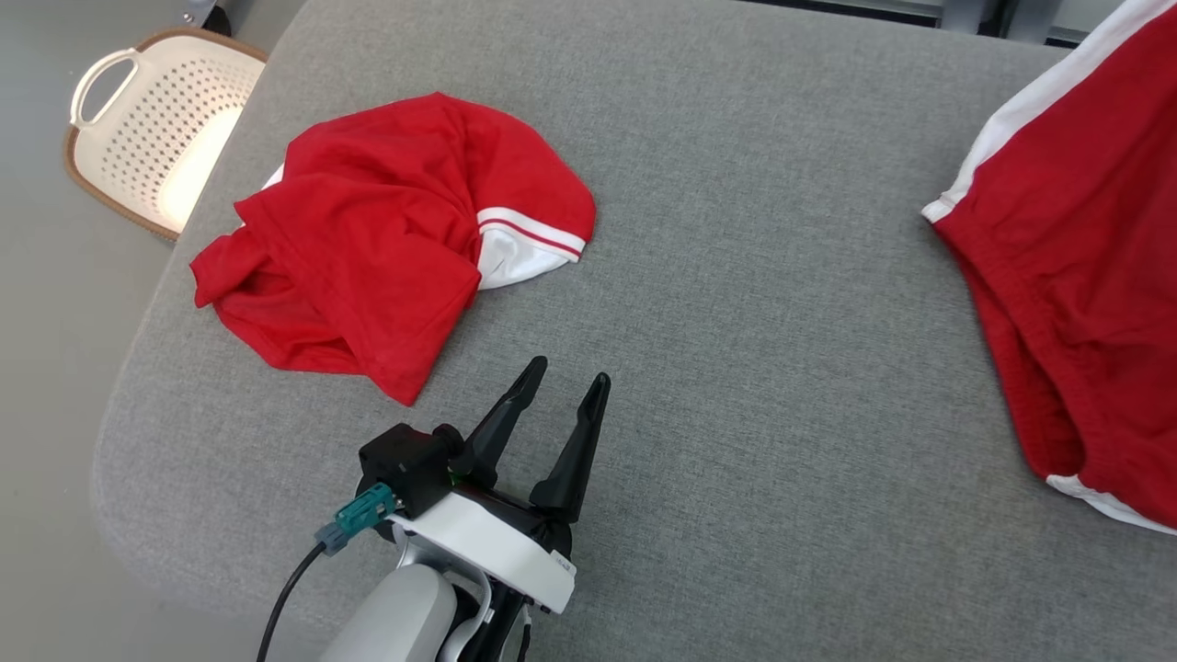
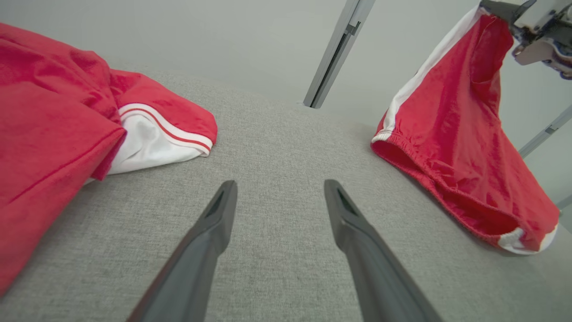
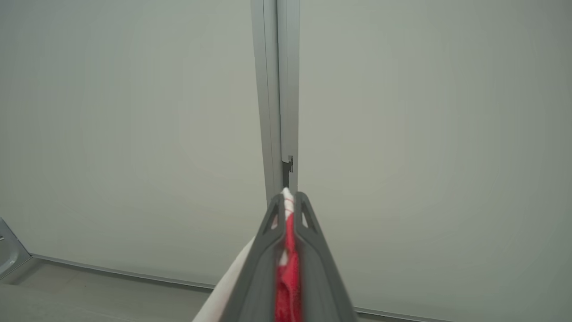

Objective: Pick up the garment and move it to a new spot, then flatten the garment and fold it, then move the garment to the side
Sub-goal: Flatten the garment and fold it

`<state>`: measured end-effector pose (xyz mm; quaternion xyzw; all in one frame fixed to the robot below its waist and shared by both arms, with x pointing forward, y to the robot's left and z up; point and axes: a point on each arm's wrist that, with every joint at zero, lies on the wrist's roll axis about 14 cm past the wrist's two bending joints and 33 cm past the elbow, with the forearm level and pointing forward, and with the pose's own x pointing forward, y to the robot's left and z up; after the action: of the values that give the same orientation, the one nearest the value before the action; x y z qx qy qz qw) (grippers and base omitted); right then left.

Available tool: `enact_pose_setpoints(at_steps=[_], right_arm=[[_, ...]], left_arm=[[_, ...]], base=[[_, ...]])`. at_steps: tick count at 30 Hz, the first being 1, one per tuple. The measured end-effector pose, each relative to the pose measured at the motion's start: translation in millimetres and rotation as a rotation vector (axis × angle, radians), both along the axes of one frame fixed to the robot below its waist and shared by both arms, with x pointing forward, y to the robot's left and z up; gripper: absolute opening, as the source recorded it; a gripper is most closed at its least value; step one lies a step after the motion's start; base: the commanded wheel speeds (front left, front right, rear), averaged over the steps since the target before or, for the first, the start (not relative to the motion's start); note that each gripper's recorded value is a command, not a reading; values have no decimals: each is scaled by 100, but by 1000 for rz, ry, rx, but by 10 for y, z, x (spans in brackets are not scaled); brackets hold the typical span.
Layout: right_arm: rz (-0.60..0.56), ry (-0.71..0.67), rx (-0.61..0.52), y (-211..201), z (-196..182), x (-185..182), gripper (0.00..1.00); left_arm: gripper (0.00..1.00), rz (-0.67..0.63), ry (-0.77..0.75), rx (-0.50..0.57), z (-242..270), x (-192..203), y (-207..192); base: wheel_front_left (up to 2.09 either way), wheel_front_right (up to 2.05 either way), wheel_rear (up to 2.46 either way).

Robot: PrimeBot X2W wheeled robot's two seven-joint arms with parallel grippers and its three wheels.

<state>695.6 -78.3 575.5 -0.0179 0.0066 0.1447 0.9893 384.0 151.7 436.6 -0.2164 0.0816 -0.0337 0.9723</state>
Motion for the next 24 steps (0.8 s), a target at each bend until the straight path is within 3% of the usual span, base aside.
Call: enact_pose_setpoints(at_steps=[1, 2, 3, 12, 20, 24], right_arm=[[-4, 8, 1, 11, -53, 35, 0], [-7, 17, -5, 21, -117, 59, 37], [-12, 39, -13, 23, -201, 76, 100], [-63, 68, -22, -183, -451, -29, 100], [-49, 49, -18, -267, -523, -533, 100], [-85, 35, 45, -473, -482, -839, 100]], left_arm=[[100, 4, 5, 1, -13, -1, 10], [100, 7, 10, 1, -28, -5, 23], [100, 12, 15, 0, -42, -9, 37], [100, -13, -6, 6, 7, 74, -19], [100, -59, -77, 25, 217, 96, -149], [100, -103, -109, 20, 314, 66, -312]], base=[[0, 0, 0], [0, 0, 0], [0, 0, 0], [0, 0, 0], [0, 0, 0], [0, 0, 0]])
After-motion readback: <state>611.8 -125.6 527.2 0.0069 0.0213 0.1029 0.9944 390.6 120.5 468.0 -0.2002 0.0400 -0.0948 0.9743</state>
